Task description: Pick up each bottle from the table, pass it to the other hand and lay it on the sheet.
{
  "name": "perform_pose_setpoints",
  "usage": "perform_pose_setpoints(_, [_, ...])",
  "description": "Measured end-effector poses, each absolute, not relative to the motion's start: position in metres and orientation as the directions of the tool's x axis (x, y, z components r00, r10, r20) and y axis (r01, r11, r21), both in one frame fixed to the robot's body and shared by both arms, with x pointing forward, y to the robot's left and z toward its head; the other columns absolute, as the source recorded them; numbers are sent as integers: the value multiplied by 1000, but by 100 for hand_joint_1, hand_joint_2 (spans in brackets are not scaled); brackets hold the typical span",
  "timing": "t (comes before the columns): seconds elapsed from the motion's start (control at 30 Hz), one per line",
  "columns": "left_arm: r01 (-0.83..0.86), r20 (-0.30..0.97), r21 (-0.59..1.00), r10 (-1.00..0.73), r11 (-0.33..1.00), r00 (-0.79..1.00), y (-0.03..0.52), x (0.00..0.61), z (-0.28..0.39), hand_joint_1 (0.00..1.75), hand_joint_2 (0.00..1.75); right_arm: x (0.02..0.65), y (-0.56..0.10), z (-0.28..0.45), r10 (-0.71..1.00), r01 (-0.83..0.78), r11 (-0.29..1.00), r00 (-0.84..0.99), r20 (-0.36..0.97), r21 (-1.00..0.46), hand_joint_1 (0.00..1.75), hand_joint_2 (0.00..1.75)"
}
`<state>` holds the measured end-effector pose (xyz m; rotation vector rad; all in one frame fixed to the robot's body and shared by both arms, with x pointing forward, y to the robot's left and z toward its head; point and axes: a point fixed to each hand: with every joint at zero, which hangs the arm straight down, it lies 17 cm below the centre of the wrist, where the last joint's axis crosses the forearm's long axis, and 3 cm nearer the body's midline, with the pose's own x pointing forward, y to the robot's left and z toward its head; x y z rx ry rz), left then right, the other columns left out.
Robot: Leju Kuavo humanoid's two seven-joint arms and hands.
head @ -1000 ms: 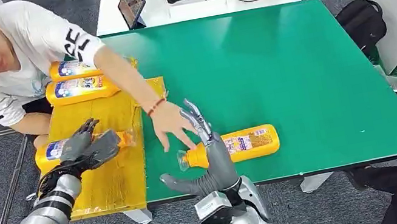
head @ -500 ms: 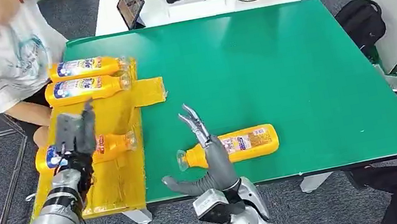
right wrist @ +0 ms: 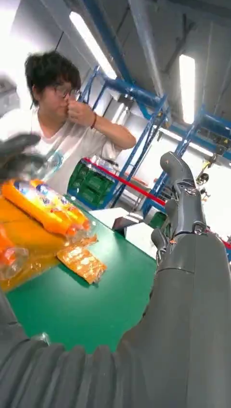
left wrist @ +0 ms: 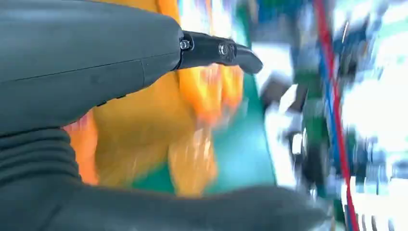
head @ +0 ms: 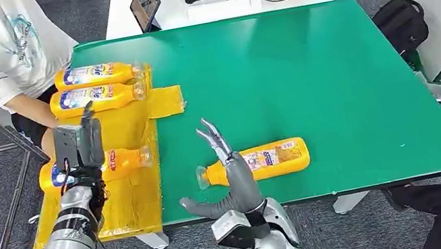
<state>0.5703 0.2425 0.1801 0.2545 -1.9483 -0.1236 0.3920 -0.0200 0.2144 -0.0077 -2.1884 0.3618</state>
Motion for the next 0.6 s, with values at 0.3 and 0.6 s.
perform_pose_setpoints(0.3, [-351,845,162,-314,922,-433,267,529,200,0,175,430,-38,170,393,-148,847,-474,788,-511,0,175])
perform_pose_setpoints(0.6, [-294,885,118,-235,948,-403,251,479,154,0,175,450,-110,100,622,-200,701,-298,724,-685,0,175])
